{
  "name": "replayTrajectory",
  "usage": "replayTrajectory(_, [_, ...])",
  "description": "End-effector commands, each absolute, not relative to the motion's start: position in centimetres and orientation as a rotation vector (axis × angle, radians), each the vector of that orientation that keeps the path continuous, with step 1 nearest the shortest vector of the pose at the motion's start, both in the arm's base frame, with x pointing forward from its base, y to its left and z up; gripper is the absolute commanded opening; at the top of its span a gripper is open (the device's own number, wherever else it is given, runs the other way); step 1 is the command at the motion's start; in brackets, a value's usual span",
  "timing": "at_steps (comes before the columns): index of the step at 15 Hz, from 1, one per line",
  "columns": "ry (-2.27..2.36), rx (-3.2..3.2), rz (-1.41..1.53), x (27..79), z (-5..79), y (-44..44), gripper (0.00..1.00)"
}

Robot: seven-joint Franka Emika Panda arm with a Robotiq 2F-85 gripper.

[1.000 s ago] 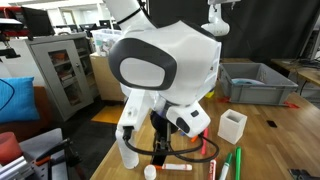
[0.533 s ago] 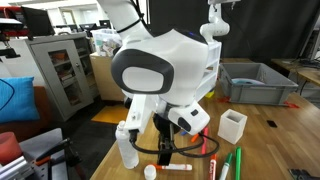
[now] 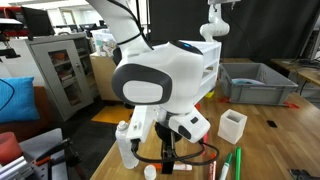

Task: Put the orange marker inside the white box on the right

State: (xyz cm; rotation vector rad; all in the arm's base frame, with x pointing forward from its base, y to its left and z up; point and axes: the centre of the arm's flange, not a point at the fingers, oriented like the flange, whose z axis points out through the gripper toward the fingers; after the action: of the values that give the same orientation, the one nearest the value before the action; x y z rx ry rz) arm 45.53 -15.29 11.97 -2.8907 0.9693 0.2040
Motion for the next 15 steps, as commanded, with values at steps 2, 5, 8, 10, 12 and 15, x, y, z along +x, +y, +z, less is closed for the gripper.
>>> replayTrajectory(2, [1.037, -2.893, 0.156, 45.4, 11.8, -14.9, 1.0])
replayTrajectory(5, [1.095, -2.872, 0.161, 45.2, 11.6, -14.4, 1.0])
replayTrajectory(8, [1.159, -2.851, 0.17, 45.0, 11.1, -13.8, 1.0])
replayTrajectory(10, [1.213, -2.845, 0.161, 44.8, 10.9, -13.4, 1.0])
replayTrajectory(12, [1.273, -2.837, 0.128, 44.7, 10.6, -13.2, 1.0])
replayTrajectory(15, [1.324, -2.845, 0.056, 44.7, 10.6, -13.1, 1.0])
